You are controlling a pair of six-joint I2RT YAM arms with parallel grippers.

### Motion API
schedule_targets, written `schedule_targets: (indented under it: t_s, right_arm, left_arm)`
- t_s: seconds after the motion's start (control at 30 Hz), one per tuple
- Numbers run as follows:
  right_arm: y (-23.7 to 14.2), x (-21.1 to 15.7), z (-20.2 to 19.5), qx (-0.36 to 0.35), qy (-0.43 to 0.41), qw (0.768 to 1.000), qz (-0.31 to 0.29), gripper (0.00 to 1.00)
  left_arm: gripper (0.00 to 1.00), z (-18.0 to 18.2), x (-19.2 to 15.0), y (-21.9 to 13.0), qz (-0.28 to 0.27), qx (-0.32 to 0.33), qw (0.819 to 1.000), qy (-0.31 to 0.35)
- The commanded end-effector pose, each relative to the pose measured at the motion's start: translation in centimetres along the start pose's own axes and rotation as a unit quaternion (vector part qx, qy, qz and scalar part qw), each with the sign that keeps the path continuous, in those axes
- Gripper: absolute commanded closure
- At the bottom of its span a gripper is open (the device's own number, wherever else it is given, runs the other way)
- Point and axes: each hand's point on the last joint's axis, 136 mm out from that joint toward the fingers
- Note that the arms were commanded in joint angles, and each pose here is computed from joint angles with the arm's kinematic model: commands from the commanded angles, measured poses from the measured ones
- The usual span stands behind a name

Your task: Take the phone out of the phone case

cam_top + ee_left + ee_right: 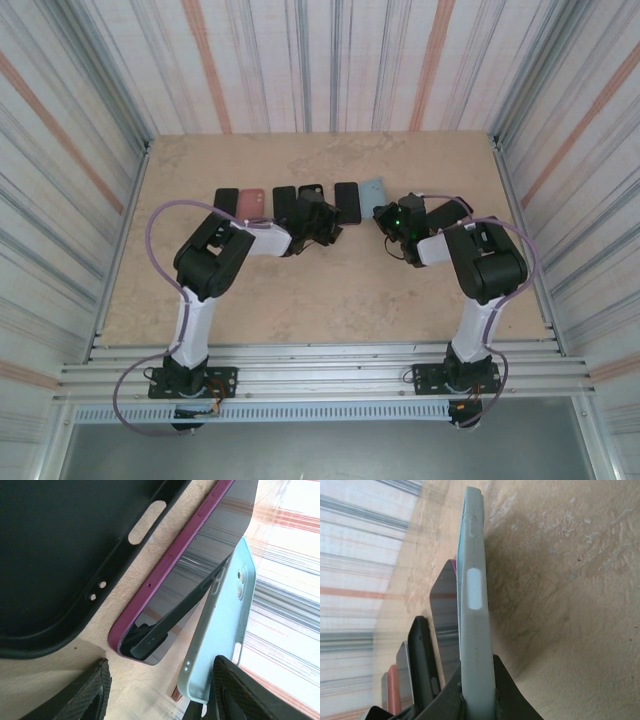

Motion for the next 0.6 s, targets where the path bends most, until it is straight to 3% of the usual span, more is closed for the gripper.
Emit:
schedule_targets:
  t_s: [0.0, 0.1, 0.27, 0.57]
  right_arm:
    - [0.4, 0.5, -0.1, 0.006, 0.013, 1.000, -0.006, 0.89]
    - [0.7, 0.2, -0.6, 0.002, 0.015, 1.000, 0.003, 0.84]
    - [1.0, 0.0, -1.5, -0.005, 0.020, 1.000, 0.014, 0.65]
    - [-0.3, -0.6, -2.1, -0.052, 0.013, 0.998, 0.045, 0.40]
  left_arm:
    - [0.42, -0.6, -0.1, -1.4, 0.002, 0.005, 1.000, 0.001]
    - [0.41, -0.9, -0.2, -1.8, 0.004, 0.002, 1.000, 0.003]
    - [0.41, -1.8, -0.5, -2.3, 0.009, -0.006, 1.000, 0.011]
    - [0.40, -4.7, -1.5, -3.7, 0.025, -0.030, 0.999, 0.027]
Point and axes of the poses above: each hand's point on the last joint's axis, 136 mm out from that joint toward the fingers, its own y axis out along the fingers, its own z axis along the line the jaws close on, x = y × z, and after that the axes turned 2 degrees about -y, right-handed
